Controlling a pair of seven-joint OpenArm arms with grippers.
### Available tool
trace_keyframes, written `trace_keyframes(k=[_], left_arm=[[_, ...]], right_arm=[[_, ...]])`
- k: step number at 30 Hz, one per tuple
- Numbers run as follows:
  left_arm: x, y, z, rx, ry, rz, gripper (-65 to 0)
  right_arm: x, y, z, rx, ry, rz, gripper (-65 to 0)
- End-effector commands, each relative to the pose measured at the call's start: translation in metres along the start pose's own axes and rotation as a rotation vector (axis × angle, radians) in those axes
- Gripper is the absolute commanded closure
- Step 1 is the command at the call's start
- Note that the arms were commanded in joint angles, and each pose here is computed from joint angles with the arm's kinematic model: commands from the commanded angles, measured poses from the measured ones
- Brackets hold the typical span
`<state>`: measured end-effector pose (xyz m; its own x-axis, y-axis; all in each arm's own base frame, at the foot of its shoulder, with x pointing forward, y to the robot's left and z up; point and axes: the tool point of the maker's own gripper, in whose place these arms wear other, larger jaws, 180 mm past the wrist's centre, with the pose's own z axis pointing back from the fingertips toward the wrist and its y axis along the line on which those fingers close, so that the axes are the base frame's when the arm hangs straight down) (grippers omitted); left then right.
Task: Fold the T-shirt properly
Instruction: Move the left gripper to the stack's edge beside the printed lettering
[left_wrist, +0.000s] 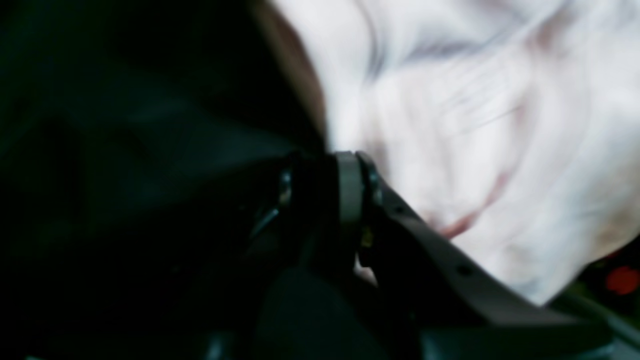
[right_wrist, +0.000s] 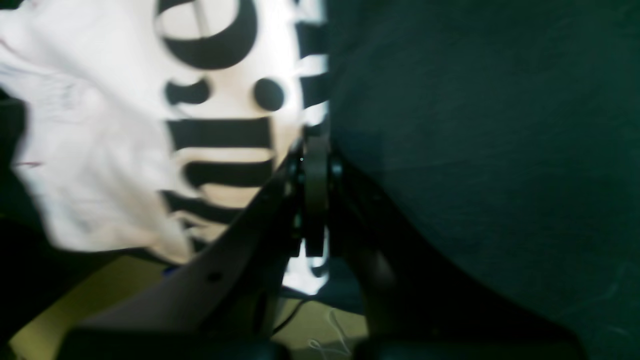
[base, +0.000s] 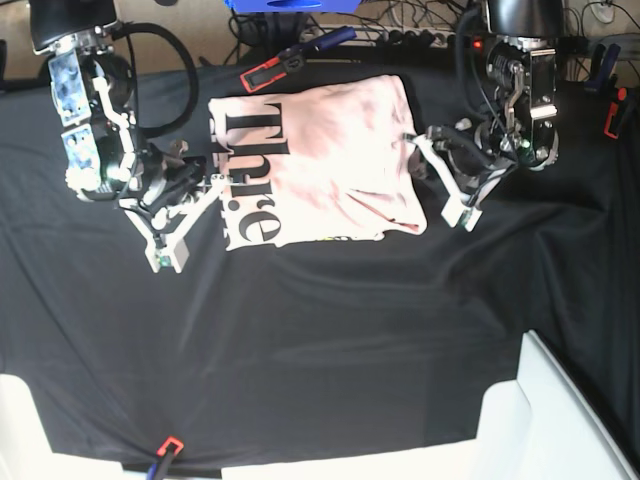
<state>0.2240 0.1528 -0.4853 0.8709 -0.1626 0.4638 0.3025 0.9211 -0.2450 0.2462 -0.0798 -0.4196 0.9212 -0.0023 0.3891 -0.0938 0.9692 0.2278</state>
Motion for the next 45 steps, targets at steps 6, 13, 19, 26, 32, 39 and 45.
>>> trace_keyframes(k=[6, 13, 19, 26, 32, 39, 45], left_arm=[[0.038, 0.022, 0.037, 0.080, -0.149, -0.037, -10.1], [0.036, 0.056, 0.089, 0.230, -0.155, -0.034, -10.7], [-0.009, 0.052, 0.091, 0.216, -0.048, -0.040, -29.1], [-0.018, 0.050, 0.080, 0.117, -0.071, 0.087, -65.0], [-0.018, 0.035, 0.056, 0.004, -0.081, 0.184, -65.0], [0.009, -0.015, 0.039, -0.188, -0.134, 0.191, -60.5], [-0.002, -0.019, 0.015, -0.245, -0.081, 0.273, -60.5]], right_arm=[[0.015, 0.001, 0.009, 0.003, -0.059, 0.005, -0.3], [0.018, 0.003, 0.009, 0.010, -0.081, 0.007, -10.2], [0.019, 0.000, 0.008, 0.004, -0.089, 0.010, -34.5], [0.019, 0.000, 0.008, 0.003, -0.089, 0.011, -45.0], [0.011, -0.002, 0.007, -0.002, -0.075, 0.009, -45.0], [0.002, -0.002, 0.006, -0.002, -0.056, 0.006, -44.8], [-0.006, -0.002, 0.005, -0.003, -0.042, 0.002, -44.8]])
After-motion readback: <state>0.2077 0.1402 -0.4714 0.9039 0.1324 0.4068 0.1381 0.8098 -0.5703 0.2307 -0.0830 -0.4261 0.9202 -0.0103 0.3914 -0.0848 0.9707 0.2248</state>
